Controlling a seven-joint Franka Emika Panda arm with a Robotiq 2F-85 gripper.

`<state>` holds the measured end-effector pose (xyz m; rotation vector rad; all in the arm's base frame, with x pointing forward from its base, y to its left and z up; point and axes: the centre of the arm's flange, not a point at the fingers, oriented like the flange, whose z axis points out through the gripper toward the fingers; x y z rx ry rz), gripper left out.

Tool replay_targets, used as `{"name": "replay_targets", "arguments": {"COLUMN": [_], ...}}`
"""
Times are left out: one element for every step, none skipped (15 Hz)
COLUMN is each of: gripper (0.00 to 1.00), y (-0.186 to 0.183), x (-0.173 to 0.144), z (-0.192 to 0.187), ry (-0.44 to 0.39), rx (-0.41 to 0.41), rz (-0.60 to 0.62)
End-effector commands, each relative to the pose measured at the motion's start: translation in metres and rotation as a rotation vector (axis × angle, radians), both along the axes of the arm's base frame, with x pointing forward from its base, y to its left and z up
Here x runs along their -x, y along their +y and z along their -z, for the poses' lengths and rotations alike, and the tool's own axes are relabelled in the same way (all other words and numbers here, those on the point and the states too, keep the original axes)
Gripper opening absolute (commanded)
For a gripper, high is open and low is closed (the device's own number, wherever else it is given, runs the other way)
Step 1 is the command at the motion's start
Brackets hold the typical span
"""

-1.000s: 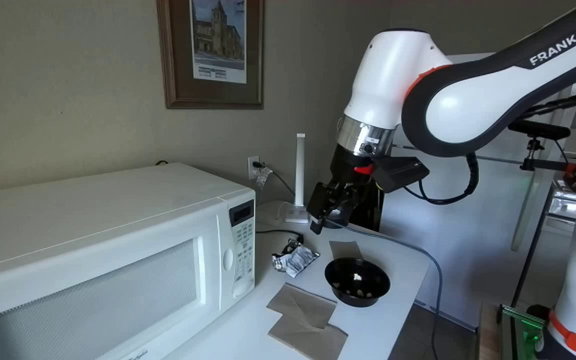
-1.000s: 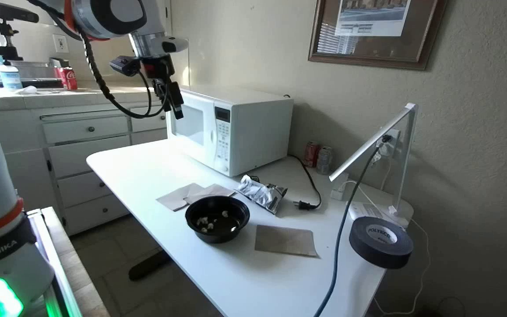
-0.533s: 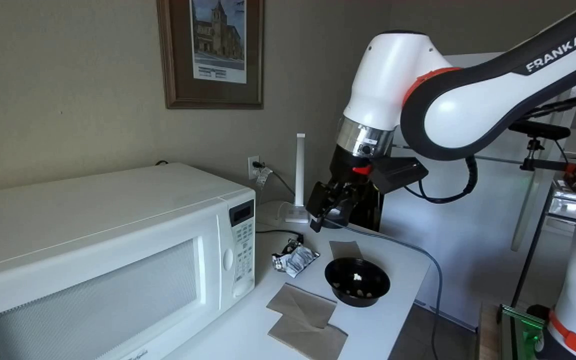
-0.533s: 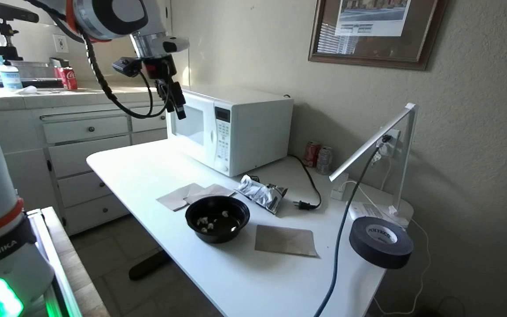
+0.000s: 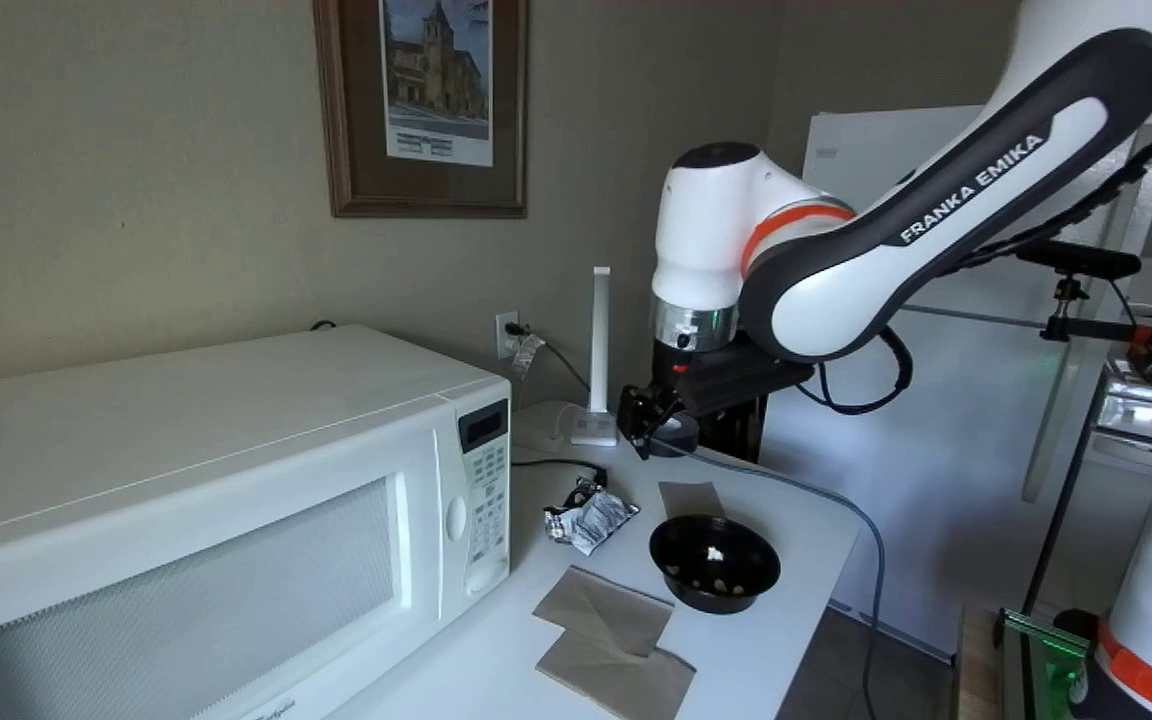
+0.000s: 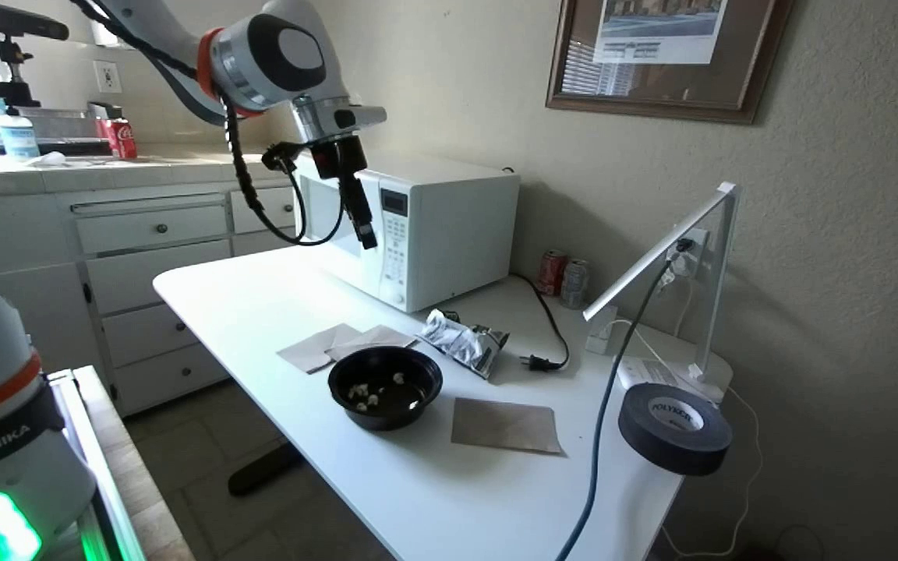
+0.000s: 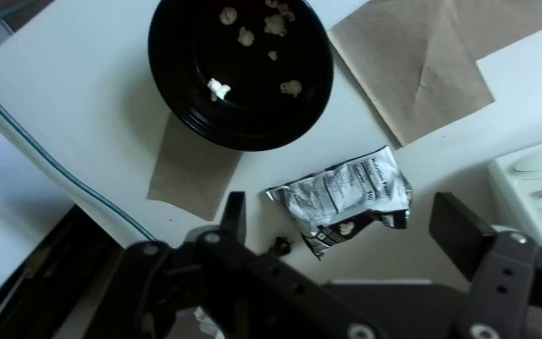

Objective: Pick up the black bowl and pour all the popcorn onto the brown paper in front of the microwave

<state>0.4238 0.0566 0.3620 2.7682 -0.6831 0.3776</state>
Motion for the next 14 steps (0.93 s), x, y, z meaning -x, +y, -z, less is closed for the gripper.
{"name": "replay_targets", "arguments": {"gripper": [1.00,1.00,1.00,1.00,1.00,1.00,1.00,1.00,1.00,1.00,1.00,1.00,1.00,1.00], "y": [-0.009,-0.014,-0.021,-0.029,-0.037,-0.045,-0.053,-0.063,-0.071,-0.080,-0.089,-0.096,-0.105,-0.112], "x": [-0.046,-0.050,-0.054,-0.058,-0.062,-0.065,-0.067,-0.068,-0.070,-0.070,-0.071,-0.071,-0.071,-0.070], "z": [0.030,0.036,0.044,0.051,0.056,0.062,0.067,0.073,0.078,0.083,0.088,0.091,0.096,0.099], "ry": [0.125,0.163,0.192,0.220,0.233,0.242,0.248,0.243,0.237,0.235,0.227,0.222,0.202,0.176], "rx": [0.002,0.000,-0.013,-0.026,-0.041,-0.060,-0.080,-0.102,-0.119,-0.137,-0.159,-0.173,-0.182,-0.191], "rz": [0.158,0.198,0.231,0.258,0.280,0.294,0.299,0.310,0.325,0.341,0.362,0.383,0.409,0.436]}}
